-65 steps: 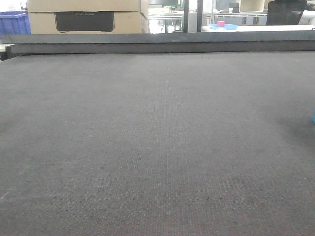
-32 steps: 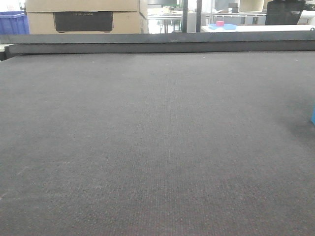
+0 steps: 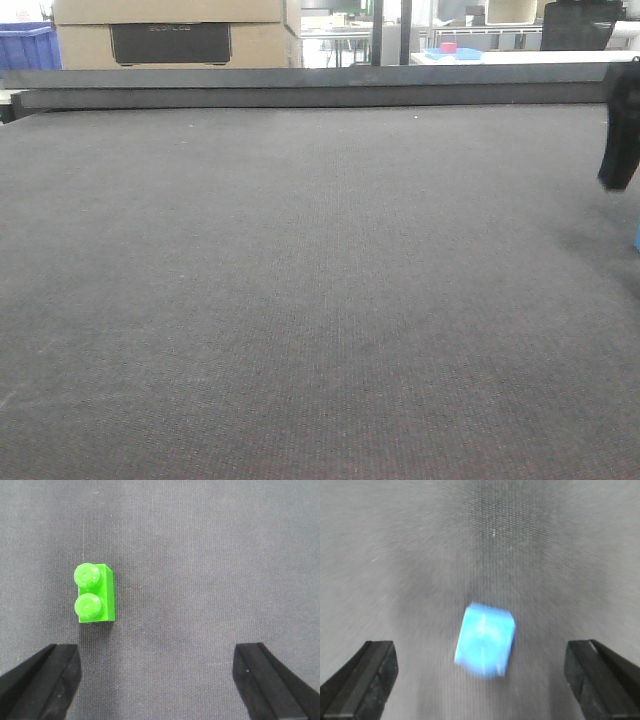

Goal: Grab block from conveyor and place in blue bin
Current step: 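Close the left gripper on the green block and the right on the blue block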

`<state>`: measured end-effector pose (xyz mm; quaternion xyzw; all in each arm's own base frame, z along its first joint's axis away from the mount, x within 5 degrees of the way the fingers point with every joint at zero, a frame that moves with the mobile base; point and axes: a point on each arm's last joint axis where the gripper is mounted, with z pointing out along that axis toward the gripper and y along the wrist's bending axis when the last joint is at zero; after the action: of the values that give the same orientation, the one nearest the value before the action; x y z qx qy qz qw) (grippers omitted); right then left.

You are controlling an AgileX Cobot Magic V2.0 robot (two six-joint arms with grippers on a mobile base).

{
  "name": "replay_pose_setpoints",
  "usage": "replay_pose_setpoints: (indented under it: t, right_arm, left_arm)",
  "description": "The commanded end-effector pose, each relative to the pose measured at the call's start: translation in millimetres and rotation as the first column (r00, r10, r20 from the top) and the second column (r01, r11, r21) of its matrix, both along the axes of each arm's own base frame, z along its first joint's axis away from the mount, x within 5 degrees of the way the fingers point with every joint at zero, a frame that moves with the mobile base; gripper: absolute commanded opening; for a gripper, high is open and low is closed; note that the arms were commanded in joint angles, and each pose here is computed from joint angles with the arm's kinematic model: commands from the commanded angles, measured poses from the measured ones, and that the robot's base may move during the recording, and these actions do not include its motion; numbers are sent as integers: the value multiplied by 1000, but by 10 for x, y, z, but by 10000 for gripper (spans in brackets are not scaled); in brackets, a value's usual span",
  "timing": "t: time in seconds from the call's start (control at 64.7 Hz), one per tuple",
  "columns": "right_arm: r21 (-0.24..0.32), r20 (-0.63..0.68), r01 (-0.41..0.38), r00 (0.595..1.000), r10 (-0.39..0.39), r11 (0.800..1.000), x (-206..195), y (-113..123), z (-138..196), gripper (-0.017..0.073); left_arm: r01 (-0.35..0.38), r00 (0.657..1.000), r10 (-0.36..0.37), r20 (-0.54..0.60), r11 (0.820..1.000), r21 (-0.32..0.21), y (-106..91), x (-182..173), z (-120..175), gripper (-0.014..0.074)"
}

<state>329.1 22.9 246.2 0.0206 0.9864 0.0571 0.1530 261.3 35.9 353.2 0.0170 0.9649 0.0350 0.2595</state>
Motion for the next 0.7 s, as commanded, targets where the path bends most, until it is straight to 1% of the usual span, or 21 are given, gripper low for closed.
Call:
replay_pose_setpoints:
  t: [0.0,0.186,0.232,0.278,0.387,0.433,0.51,0.572,0.634,0.681]
  right_arm:
    - [6,4,38,999,-38,999,100,1,-101,570]
    - [8,-41,64,997,-64,998,186,3,-318,568]
    - [7,-45,64,997,-64,998,193,3,-338,549]
    - [7,-45,65,997,-64,998,196,3,-344,512]
    - [8,-35,66,997,-65,998,205,3,-342,340]
    - [7,-42,65,997,-65,998,199,3,-343,237]
    - [7,-54,64,997,-63,998,185,4,-340,86]
    - [7,-55,63,997,-63,998,181,4,-334,-10]
    - [8,-47,63,997,-63,998,173,3,-306,-75]
    - [8,-39,63,997,-63,998,167,3,-281,-105]
  left_arm:
    - [-2,1000,2,15,1000,-7,0,2,37,519]
    - [-1,1000,1,10,1000,-8,0,-2,34,519]
    - [-1,1000,1,10,1000,-8,0,-2,34,519]
    - [-1,1000,1,10,1000,-8,0,-2,34,519]
    - [-1,1000,1,10,1000,-8,0,-2,34,519]
    - [-1,1000,1,3,1000,-9,-1,-7,31,519]
    - [-3,999,2,-37,1000,-12,4,-13,0,519]
    - [-10,998,9,-69,1000,-12,29,8,-22,519]
    - [-26,995,24,-98,1000,-16,81,60,-35,519]
    - [-36,994,34,-107,999,-15,126,109,-34,519]
